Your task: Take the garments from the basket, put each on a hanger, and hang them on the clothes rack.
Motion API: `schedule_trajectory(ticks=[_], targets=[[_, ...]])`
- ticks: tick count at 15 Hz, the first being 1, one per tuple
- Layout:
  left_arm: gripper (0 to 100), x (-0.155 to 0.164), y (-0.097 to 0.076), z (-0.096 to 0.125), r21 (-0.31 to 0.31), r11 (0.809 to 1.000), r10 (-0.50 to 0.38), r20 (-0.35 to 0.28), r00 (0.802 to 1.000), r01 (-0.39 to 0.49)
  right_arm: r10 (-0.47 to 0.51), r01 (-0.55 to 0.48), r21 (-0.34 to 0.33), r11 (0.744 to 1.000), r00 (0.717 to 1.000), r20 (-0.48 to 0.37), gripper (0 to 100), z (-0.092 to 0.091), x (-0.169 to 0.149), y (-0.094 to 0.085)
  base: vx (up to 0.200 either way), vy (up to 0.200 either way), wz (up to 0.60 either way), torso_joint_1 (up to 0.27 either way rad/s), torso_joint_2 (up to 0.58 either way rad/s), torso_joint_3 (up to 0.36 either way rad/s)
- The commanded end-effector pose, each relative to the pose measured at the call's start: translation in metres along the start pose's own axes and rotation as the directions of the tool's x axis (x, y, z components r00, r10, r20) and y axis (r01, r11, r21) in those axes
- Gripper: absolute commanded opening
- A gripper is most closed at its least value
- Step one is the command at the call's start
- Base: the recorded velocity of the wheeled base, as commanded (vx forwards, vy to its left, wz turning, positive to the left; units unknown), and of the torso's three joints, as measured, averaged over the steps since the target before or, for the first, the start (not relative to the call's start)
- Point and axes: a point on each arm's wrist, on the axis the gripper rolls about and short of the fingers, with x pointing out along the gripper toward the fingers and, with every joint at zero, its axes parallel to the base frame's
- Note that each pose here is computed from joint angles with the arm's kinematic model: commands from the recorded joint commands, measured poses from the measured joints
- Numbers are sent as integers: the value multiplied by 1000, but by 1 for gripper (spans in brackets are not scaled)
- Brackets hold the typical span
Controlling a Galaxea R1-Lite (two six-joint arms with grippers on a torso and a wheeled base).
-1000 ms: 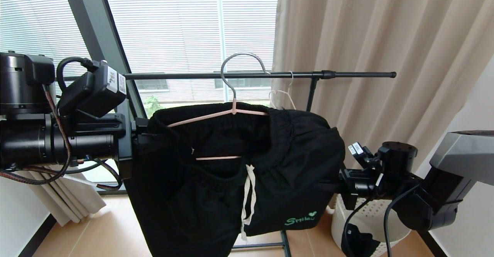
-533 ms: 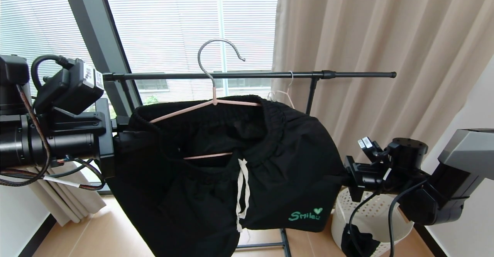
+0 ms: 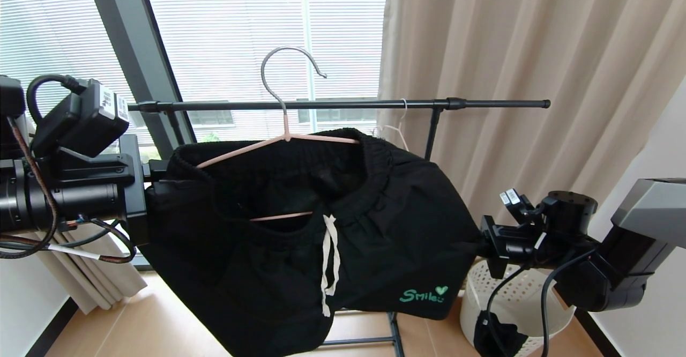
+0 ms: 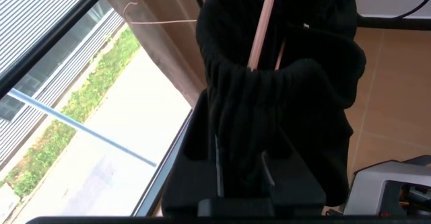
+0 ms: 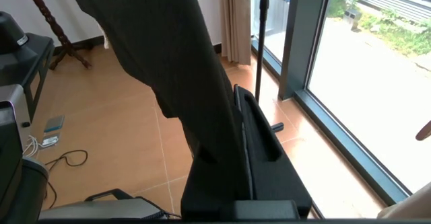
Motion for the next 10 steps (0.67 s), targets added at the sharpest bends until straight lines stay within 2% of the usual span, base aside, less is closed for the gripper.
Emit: schedule_trajectory(ticks=[1, 3, 4, 7, 10], targets=[[0, 0, 2, -2, -8, 1000, 7, -7, 1000, -7, -1, 1, 10, 1000, 1000, 1, 0, 1, 0, 1, 0, 0, 0, 0, 0, 0], [0, 1, 3, -3, -12, 1000, 8, -10, 1000, -8, 1, -1, 28, 1000, 1000, -1, 0, 1, 0, 2, 0, 0, 0, 0, 0, 0], [0, 3, 4, -6, -21, 1000, 6, -16, 1000, -6, 4, -4, 31, 1000, 1000, -2, 100, 0, 0, 3, 0, 0, 0, 0, 0, 0], [0, 7, 6, -10, -71, 997, 2, -27, 1000, -4, 7, -7, 12, 1000, 1000, 0, 100, 2, 1, 5, 0, 0, 0, 0, 0, 0], [0, 7, 14, -20, -121, 992, 21, -55, 998, -28, 7, -7, -20, 1000, 1000, 10, 100, 14, 0, 10, 0, 0, 0, 0, 0, 0]])
